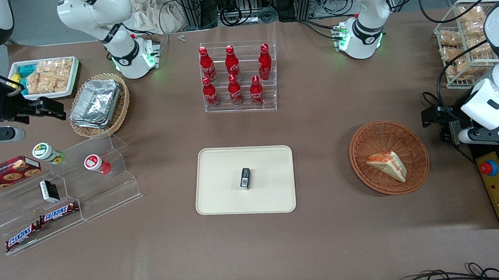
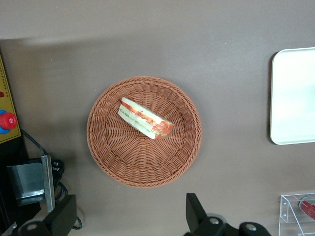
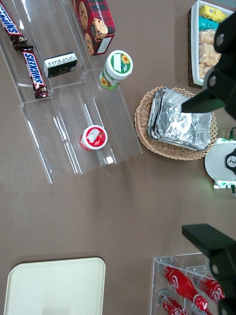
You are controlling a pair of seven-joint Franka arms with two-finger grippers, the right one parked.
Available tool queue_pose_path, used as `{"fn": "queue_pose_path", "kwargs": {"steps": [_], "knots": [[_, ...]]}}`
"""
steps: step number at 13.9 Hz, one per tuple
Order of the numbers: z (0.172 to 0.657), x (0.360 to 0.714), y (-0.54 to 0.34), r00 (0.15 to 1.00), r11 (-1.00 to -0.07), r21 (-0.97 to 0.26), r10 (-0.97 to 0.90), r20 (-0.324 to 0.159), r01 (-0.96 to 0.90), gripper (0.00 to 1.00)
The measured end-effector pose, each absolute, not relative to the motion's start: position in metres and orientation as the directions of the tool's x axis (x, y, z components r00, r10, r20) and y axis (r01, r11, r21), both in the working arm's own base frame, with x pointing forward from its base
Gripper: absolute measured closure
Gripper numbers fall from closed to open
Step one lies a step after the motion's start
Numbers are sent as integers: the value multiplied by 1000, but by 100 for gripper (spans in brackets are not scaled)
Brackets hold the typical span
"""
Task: Place sandwich from basket to tray
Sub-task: 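Move the left gripper over the wrapped sandwich in the wicker basket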
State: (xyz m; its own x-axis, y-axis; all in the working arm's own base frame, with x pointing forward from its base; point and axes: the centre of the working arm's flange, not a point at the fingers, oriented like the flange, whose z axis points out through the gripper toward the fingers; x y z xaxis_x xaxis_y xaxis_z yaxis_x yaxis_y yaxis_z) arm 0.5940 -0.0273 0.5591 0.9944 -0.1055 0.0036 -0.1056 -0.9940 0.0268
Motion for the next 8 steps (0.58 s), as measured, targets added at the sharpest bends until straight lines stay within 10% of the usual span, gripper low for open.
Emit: {"fn": "queue_pose_path", "kwargs": {"steps": [8], "knots": [[546, 602, -12, 999, -1000, 18, -1, -41, 0, 0]]}}
